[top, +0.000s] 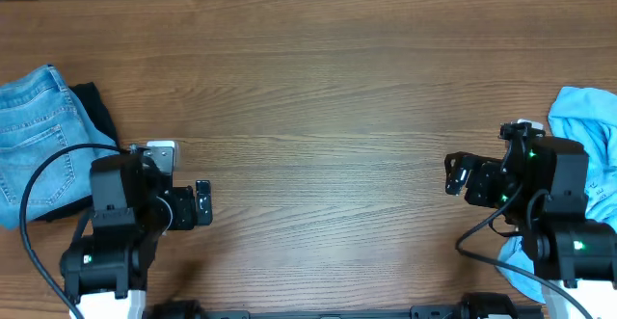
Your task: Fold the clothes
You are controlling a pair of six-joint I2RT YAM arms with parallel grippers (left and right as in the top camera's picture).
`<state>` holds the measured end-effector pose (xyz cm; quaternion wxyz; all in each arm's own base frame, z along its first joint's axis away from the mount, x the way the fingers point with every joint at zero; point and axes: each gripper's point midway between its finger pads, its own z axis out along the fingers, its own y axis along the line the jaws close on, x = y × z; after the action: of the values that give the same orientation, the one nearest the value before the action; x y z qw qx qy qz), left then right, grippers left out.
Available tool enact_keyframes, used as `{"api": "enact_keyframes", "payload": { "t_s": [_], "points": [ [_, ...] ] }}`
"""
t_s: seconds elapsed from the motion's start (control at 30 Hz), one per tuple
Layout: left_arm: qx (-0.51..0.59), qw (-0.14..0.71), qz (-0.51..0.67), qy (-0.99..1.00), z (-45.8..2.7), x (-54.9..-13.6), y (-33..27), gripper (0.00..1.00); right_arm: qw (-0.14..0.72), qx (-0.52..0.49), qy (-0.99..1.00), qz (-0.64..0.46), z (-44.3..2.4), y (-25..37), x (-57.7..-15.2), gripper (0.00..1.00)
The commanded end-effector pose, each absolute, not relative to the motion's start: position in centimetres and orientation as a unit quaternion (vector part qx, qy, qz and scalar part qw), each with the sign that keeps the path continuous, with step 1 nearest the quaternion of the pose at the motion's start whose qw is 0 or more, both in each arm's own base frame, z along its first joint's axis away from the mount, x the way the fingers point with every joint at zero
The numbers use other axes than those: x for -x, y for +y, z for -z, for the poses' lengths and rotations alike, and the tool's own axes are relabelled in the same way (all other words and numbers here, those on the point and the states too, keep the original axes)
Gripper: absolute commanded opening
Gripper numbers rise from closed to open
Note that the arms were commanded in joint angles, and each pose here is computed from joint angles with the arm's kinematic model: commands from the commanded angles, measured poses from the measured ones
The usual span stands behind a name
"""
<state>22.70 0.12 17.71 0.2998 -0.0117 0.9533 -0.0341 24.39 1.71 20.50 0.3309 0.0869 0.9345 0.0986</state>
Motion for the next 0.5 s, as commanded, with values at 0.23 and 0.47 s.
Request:
{"api": "enact_keyframes", "payload": {
  "t_s": [0.23,0.47],
  "points": [
    [0.022,0.235,0.035,0.971,-14.8,-23.3,0.3,1.00,0.299,-0.093,0.945,-0.093,-18.8,1.6,-24.9,1.00],
    [0.025,0.191,0.038,0.981,-12.9,-23.5,0.3,1.00,0.452,-0.060,0.885,-0.096,-24.1,2.0,-21.7,1.00]
  ]
}}
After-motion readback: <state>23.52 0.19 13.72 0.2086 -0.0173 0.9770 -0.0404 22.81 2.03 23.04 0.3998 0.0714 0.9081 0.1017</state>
